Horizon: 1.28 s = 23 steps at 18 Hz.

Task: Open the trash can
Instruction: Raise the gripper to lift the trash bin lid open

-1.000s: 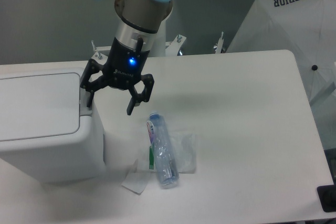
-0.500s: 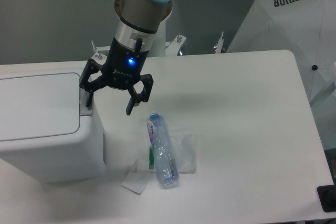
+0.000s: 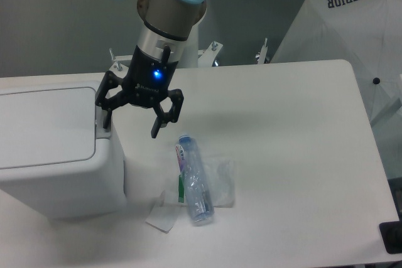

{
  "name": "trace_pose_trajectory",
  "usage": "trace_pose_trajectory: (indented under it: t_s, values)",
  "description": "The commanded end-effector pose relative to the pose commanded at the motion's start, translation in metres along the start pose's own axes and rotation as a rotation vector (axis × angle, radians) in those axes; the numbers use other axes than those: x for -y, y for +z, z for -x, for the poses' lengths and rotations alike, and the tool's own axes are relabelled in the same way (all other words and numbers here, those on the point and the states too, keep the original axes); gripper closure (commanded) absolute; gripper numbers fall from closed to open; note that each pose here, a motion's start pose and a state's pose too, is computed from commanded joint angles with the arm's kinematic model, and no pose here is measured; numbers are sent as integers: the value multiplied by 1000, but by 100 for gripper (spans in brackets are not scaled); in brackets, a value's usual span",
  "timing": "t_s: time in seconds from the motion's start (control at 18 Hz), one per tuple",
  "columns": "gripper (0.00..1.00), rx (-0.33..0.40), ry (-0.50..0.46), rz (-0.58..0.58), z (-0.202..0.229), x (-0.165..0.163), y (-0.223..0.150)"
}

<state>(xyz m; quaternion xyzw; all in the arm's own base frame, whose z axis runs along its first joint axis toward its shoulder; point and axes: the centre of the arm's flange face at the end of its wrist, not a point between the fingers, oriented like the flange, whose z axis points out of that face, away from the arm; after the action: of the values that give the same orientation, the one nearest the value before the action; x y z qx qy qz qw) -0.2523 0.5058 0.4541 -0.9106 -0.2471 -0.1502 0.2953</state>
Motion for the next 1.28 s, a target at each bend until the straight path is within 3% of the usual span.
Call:
trace_pose_trajectory:
  t_s: [0.56, 1.0, 1.17, 1.28]
  values:
    - [0, 0, 6, -10, -3, 2, -6]
    - [0, 29, 85, -135, -21, 51, -60]
    - [0, 91, 147, -163, -10, 68, -78]
    - [0, 177, 180, -160, -3, 71, -83]
